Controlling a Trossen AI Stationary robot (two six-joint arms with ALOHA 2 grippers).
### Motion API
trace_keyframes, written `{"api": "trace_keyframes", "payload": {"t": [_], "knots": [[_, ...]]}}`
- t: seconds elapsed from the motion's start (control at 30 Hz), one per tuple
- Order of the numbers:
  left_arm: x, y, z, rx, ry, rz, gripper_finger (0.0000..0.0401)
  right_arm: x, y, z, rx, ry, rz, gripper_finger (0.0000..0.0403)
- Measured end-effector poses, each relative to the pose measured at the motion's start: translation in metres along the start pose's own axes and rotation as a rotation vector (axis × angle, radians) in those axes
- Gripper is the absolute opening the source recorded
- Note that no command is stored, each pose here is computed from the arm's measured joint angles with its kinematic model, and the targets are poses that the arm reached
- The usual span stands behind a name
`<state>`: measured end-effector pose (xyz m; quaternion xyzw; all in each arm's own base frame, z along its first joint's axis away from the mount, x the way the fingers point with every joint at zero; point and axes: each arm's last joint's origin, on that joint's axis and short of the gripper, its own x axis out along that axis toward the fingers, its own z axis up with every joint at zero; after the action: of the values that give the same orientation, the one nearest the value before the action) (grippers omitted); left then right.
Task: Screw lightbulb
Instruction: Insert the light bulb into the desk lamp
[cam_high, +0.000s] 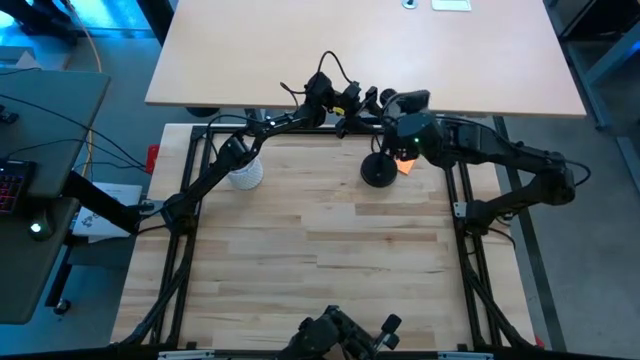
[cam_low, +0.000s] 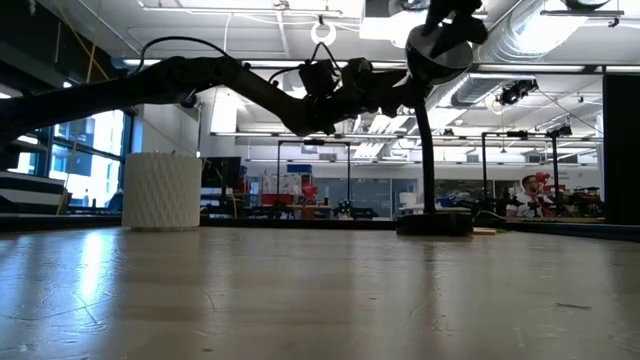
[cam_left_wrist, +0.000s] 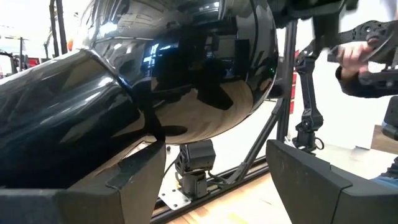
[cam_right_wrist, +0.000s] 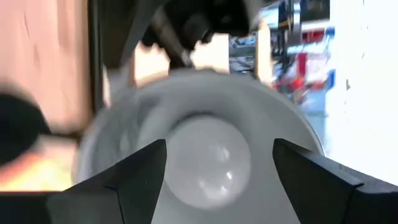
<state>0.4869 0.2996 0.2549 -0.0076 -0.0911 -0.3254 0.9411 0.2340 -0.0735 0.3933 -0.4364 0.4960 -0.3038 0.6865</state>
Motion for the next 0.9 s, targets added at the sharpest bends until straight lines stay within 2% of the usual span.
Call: {"api": "trace_keyframes", "payload": {"t": [0.1,0.2,0.3,0.47,0.67,0.9], "knots": [[0.0,0.0,0.0,0.0,0.0,0.001,0.0273,0.001,0.002,-0.002,-0.234,0.034,0.009,0.0291],[0.0,0.0,0.0,0.0,-0.001,0.002,0.0273,0.006,0.002,-0.006,-0.358,0.058,0.032,0.0291],[0.0,0.0,0.0,0.0,-0.001,0.003,0.0273,0.013,0.001,-0.011,-0.393,0.085,0.058,0.0291],[-0.001,0.0,0.0,0.0,-0.001,0.004,0.0273,0.027,-0.002,-0.017,-0.363,0.119,0.08,0.0291],[-0.001,0.0,0.0,0.0,-0.001,0.005,0.0273,0.04,-0.002,-0.012,-0.184,0.094,0.093,0.0291],[-0.002,0.001,0.0,0.0,-0.002,0.007,0.0273,0.044,-0.006,-0.006,0.213,0.076,0.035,0.0291]]}}
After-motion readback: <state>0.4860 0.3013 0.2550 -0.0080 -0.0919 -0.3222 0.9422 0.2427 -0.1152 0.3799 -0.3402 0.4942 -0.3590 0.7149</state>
